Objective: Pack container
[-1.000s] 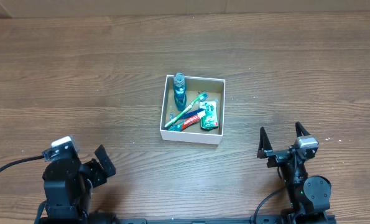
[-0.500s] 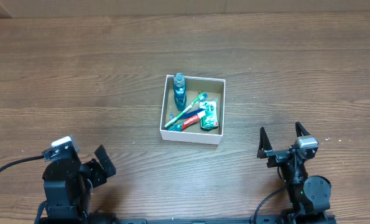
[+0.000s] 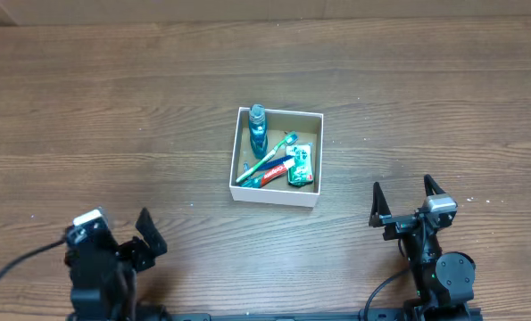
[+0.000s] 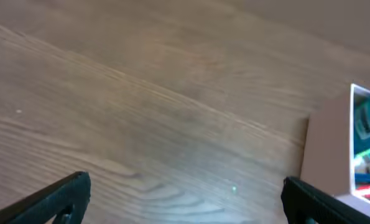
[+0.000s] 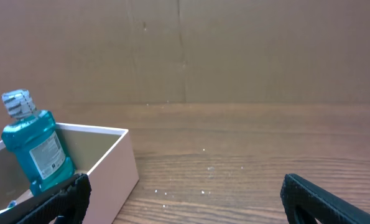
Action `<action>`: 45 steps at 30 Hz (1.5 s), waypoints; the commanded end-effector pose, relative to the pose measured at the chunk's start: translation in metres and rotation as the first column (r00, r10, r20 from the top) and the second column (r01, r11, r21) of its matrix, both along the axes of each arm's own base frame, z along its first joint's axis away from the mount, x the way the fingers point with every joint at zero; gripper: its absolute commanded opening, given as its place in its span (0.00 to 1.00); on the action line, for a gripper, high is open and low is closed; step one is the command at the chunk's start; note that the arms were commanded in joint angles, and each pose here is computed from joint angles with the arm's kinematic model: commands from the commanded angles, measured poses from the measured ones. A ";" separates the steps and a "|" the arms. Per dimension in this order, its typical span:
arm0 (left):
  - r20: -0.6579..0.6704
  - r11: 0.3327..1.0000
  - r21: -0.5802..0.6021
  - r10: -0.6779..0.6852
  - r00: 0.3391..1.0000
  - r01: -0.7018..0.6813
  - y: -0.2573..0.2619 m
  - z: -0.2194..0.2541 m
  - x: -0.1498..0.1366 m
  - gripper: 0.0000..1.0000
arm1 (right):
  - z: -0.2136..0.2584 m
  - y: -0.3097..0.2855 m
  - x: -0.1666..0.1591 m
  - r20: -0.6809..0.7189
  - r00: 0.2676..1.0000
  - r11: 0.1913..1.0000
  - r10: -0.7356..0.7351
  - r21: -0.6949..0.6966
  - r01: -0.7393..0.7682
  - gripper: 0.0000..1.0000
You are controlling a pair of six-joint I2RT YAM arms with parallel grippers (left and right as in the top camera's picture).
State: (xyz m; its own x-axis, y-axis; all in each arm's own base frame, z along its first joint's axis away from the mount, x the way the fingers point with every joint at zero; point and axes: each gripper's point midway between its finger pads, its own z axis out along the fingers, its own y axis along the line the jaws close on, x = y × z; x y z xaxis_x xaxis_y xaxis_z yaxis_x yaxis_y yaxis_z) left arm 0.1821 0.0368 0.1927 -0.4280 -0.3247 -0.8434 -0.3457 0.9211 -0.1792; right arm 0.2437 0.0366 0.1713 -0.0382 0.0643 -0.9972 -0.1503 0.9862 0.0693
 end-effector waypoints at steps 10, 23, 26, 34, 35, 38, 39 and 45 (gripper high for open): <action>0.603 0.998 0.012 0.044 0.796 -0.065 0.015 0.006 0.057 1.00 | -0.002 0.002 0.000 0.005 1.000 1.000 0.008 -0.006 -0.008 1.00; 0.411 0.970 0.163 -0.231 0.882 0.178 -0.024 -0.037 0.064 1.00 | -0.002 0.002 0.000 0.005 1.000 1.000 0.008 -0.006 -0.008 1.00; 0.411 0.970 0.163 -0.231 0.882 0.178 -0.024 -0.037 0.064 1.00 | -0.002 0.002 0.000 0.005 1.000 1.000 0.008 -0.006 -0.008 1.00; 0.411 0.970 0.163 -0.231 0.882 0.178 -0.024 -0.037 0.064 1.00 | -0.002 0.002 0.000 0.005 1.000 1.000 0.008 -0.006 -0.008 1.00; 0.411 0.970 0.163 -0.231 0.882 0.178 -0.024 -0.037 0.064 1.00 | -0.002 0.002 0.000 0.005 1.000 1.000 0.008 -0.006 -0.008 1.00; 0.411 0.970 0.163 -0.231 0.882 0.178 -0.024 -0.037 0.064 1.00 | -0.002 0.002 0.000 0.005 1.000 1.000 0.008 -0.006 -0.008 1.00; 0.411 0.970 0.163 -0.231 0.882 0.178 -0.024 -0.037 0.064 1.00 | -0.002 0.002 0.000 0.005 1.000 1.000 0.008 -0.007 -0.008 1.00; 0.411 0.970 0.163 -0.231 0.882 0.178 -0.024 -0.037 0.064 1.00 | -0.002 0.002 0.000 0.005 1.000 1.000 0.008 -0.006 -0.008 1.00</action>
